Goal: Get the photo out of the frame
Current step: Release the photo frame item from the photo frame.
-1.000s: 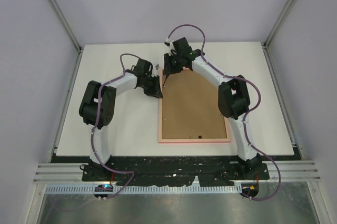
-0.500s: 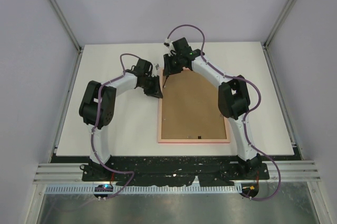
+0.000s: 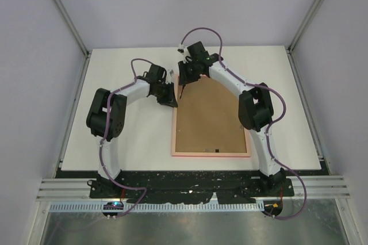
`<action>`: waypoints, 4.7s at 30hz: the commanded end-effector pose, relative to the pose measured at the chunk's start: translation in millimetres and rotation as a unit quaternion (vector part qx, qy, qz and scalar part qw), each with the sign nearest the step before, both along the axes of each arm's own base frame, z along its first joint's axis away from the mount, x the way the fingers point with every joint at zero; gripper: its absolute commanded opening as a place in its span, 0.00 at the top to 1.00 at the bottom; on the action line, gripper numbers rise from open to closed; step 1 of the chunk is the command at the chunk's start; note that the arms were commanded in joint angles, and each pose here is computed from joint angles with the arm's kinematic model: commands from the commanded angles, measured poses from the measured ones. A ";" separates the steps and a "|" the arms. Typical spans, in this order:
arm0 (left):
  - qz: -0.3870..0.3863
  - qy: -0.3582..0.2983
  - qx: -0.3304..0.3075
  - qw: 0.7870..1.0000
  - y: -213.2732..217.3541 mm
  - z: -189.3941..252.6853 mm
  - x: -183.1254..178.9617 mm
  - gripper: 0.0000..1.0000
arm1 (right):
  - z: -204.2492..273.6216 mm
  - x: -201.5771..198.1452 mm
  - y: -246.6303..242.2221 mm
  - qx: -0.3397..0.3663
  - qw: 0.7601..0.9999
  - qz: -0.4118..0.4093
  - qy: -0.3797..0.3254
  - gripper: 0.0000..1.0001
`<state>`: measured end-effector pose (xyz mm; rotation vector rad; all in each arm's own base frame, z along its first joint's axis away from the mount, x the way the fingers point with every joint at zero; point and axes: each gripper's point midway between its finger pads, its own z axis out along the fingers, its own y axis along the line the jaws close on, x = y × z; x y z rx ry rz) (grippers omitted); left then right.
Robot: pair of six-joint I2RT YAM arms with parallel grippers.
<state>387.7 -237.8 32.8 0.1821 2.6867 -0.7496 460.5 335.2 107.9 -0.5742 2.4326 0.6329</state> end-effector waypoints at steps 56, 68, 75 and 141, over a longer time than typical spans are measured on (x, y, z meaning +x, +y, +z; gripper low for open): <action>-0.185 -0.197 0.078 0.960 61.6 102.1 -36.8 0.00 | 174.5 -173.0 -50.7 0.227 0.912 0.196 -0.281 0.92; -0.151 -0.111 0.031 0.982 26.5 80.4 -4.8 0.00 | 112.8 -132.4 -34.4 0.209 0.947 0.096 -0.226 0.92; -0.127 -0.101 0.026 0.986 11.7 63.9 -5.8 0.00 | 94.5 -131.8 -30.4 0.202 0.954 0.100 -0.196 0.92; -0.098 -0.031 0.041 0.994 1.8 -6.5 -17.6 0.78 | 15.4 -161.3 24.0 0.178 0.971 0.141 -0.078 0.92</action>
